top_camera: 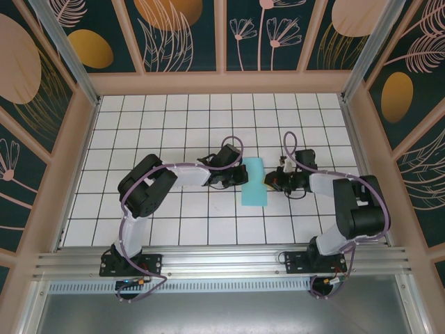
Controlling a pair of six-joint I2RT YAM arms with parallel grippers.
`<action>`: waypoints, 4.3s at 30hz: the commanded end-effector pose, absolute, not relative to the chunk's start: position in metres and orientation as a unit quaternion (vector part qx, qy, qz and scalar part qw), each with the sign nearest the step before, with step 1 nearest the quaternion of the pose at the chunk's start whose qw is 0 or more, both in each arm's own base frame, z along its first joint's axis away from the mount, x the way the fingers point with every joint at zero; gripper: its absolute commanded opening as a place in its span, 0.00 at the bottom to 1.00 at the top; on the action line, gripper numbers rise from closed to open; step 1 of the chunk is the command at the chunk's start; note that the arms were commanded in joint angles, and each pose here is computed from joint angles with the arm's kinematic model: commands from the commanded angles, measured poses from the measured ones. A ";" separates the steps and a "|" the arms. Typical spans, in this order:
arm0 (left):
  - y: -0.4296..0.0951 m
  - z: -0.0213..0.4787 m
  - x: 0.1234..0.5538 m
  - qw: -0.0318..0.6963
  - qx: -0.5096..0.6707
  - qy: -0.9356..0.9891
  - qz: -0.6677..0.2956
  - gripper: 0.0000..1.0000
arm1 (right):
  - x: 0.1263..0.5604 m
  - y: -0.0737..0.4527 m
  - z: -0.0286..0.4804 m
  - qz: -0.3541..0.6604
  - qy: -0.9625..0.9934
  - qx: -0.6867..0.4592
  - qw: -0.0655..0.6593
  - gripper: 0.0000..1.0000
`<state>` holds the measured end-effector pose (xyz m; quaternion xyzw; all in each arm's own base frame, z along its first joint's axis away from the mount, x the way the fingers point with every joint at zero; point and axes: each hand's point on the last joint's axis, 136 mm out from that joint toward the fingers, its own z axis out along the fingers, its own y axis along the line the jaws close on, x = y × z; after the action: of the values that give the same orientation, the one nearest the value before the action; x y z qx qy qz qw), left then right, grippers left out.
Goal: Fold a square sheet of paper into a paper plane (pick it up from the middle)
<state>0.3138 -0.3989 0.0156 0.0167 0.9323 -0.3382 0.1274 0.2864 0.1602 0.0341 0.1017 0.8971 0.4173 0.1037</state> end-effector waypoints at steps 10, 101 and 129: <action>-0.376 -0.027 0.295 0.083 0.018 0.958 -0.273 0.00 | 0.290 0.145 0.035 0.396 0.904 0.114 0.111 0.01; -0.371 -0.027 0.292 0.083 0.029 0.961 -0.263 0.00 | 0.390 0.152 0.041 0.398 0.902 0.114 0.124 0.04; -0.372 -0.024 0.294 0.087 0.028 0.960 -0.266 0.00 | 0.397 0.158 0.066 0.438 0.882 0.107 0.135 0.05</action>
<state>0.3143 -0.3996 0.0152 0.0341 0.9331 -0.3331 0.1311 0.3951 0.1528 0.0352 0.1236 0.8964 0.4094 0.1166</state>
